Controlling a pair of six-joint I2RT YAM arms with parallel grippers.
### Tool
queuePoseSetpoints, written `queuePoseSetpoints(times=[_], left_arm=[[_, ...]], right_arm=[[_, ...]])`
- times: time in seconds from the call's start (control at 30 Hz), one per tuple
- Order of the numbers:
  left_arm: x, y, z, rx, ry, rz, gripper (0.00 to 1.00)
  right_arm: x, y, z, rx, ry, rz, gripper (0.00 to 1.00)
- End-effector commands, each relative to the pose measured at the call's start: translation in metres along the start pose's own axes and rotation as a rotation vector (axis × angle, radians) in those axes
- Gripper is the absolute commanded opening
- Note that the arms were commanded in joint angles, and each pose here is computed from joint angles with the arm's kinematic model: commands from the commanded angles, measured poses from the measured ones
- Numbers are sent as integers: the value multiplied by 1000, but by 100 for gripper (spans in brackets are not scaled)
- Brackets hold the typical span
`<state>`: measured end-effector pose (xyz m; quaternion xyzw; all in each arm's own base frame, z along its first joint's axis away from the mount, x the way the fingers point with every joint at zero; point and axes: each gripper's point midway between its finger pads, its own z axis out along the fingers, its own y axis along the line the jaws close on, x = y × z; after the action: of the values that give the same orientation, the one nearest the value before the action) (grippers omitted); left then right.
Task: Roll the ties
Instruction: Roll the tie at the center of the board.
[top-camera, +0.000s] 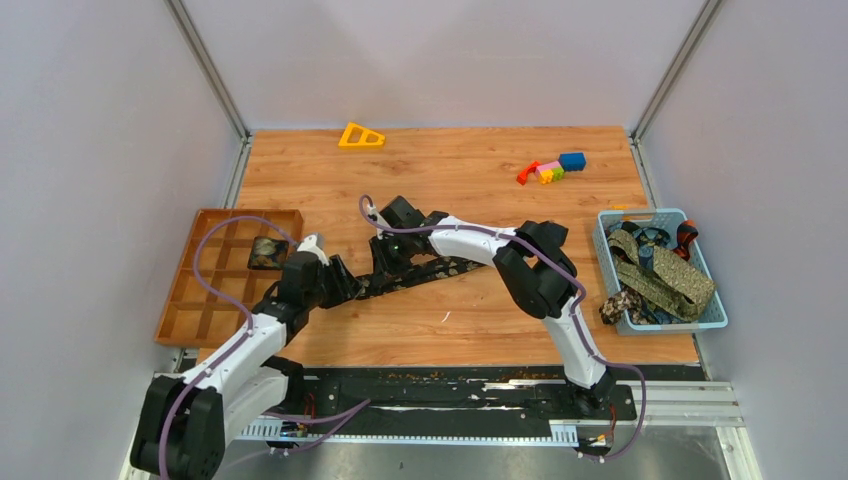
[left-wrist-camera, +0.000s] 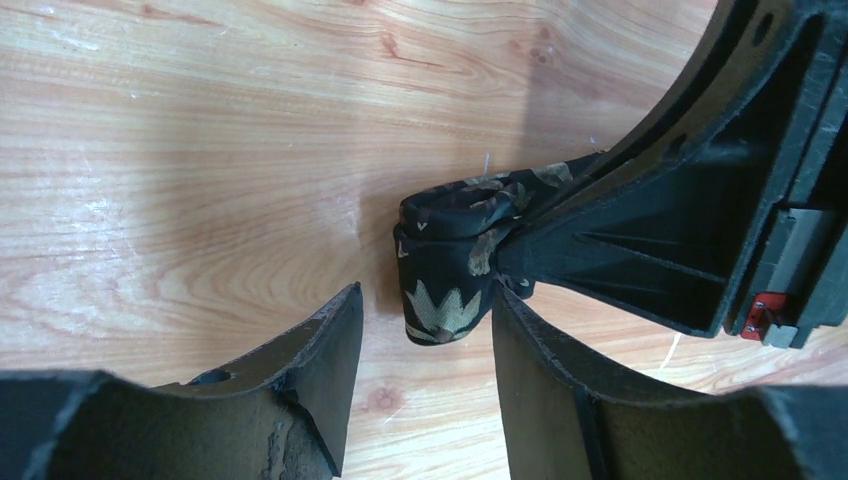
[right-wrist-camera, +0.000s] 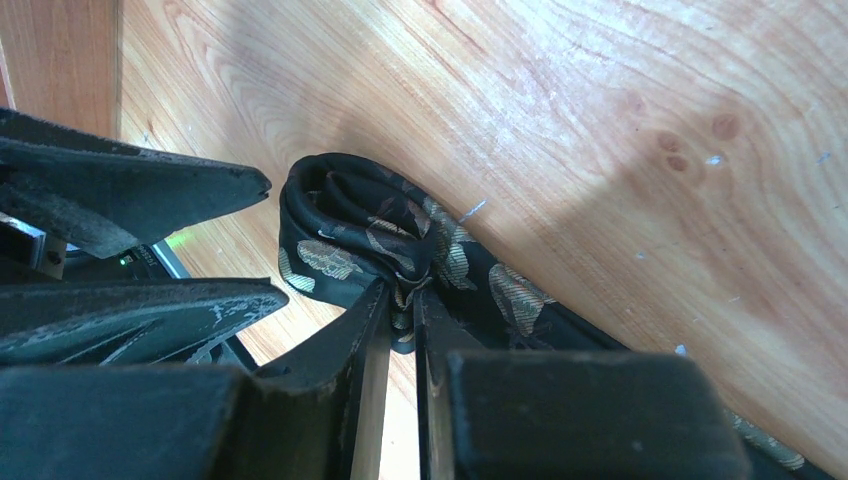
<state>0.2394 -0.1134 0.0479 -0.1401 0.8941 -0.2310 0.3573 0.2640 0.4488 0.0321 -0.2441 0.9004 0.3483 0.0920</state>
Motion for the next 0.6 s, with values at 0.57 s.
queuePoseSetpoints(times=[0.57], left_arm=[[7,-1,28,112,39,-53,45]], right_arm=[[8,-24,10,51,13,-4,13]])
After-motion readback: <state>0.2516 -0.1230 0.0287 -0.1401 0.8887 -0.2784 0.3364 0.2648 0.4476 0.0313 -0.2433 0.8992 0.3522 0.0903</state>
